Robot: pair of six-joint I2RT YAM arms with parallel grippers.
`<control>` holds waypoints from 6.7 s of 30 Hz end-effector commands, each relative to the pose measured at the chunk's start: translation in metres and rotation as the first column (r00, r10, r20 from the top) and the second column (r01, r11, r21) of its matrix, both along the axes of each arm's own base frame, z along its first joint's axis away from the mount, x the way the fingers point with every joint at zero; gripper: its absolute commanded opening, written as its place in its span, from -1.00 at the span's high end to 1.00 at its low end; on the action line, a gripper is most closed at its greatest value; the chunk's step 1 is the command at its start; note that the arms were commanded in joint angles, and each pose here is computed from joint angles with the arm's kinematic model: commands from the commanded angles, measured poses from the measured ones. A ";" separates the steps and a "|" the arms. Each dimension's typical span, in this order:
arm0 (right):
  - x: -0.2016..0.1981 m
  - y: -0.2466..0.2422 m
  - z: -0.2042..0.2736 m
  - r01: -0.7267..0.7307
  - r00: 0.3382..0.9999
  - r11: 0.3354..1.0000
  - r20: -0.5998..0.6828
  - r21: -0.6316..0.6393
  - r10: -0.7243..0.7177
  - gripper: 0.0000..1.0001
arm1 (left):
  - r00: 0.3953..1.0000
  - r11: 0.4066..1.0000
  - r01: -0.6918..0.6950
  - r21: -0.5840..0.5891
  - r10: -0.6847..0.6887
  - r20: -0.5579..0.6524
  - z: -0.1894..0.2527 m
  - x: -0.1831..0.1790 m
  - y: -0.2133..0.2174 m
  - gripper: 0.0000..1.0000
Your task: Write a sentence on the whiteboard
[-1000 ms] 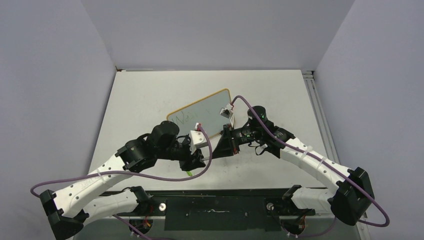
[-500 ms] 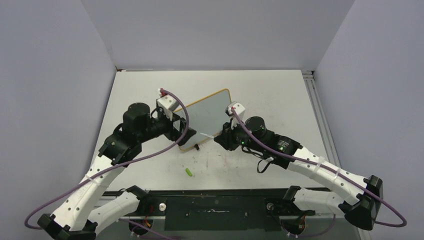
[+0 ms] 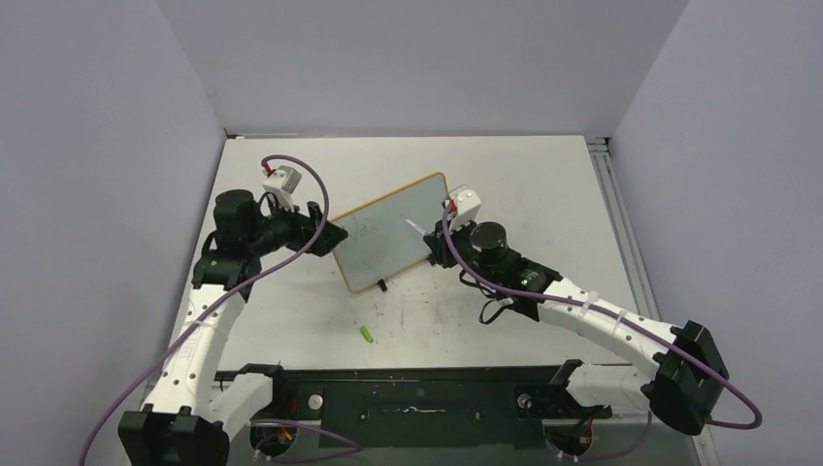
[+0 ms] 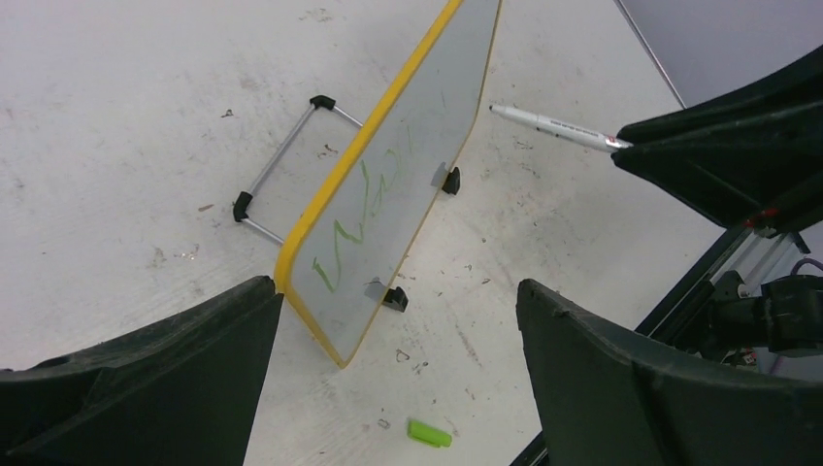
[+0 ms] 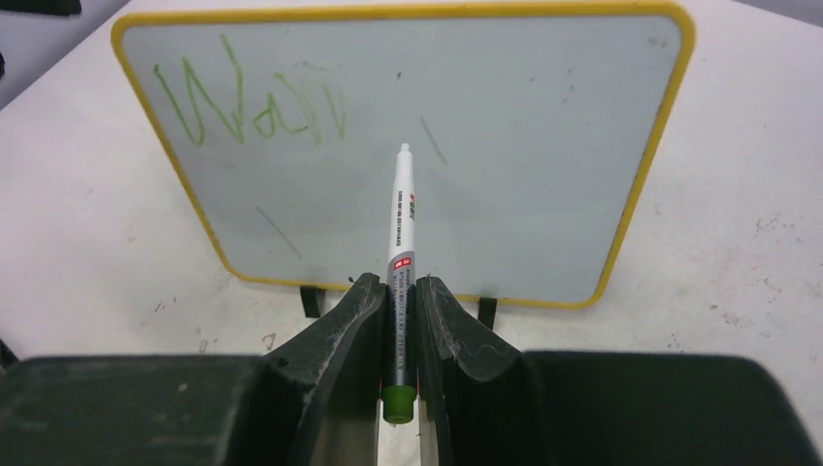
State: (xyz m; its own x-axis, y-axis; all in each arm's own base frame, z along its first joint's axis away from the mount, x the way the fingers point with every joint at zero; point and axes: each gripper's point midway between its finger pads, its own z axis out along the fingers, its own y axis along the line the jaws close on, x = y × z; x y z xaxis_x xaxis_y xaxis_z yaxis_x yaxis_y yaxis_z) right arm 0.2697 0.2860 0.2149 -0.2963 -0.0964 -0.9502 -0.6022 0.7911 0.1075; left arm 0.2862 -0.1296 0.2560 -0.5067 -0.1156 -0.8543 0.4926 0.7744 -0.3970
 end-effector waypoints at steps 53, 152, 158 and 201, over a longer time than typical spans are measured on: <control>0.046 0.046 0.028 -0.178 0.979 0.970 0.127 0.164 0.158 0.89 | 0.997 1.000 0.022 0.017 -0.021 -0.077 -0.048 0.031 -0.001 0.29; 0.038 0.015 -0.028 -0.038 0.999 0.993 0.024 0.110 0.035 0.89 | 0.994 0.997 0.027 0.070 -0.020 -0.108 -0.061 0.034 -0.002 0.68; 0.038 0.015 -0.026 -0.038 0.999 0.992 0.028 0.122 0.035 0.89 | 0.994 0.995 0.034 0.091 -0.024 -0.110 -0.064 0.032 -0.003 0.83; 0.056 0.008 -0.010 0.037 0.997 0.985 0.060 0.171 -0.048 0.89 | 0.994 0.986 0.055 0.155 -0.040 -0.101 -0.067 0.027 -0.007 1.00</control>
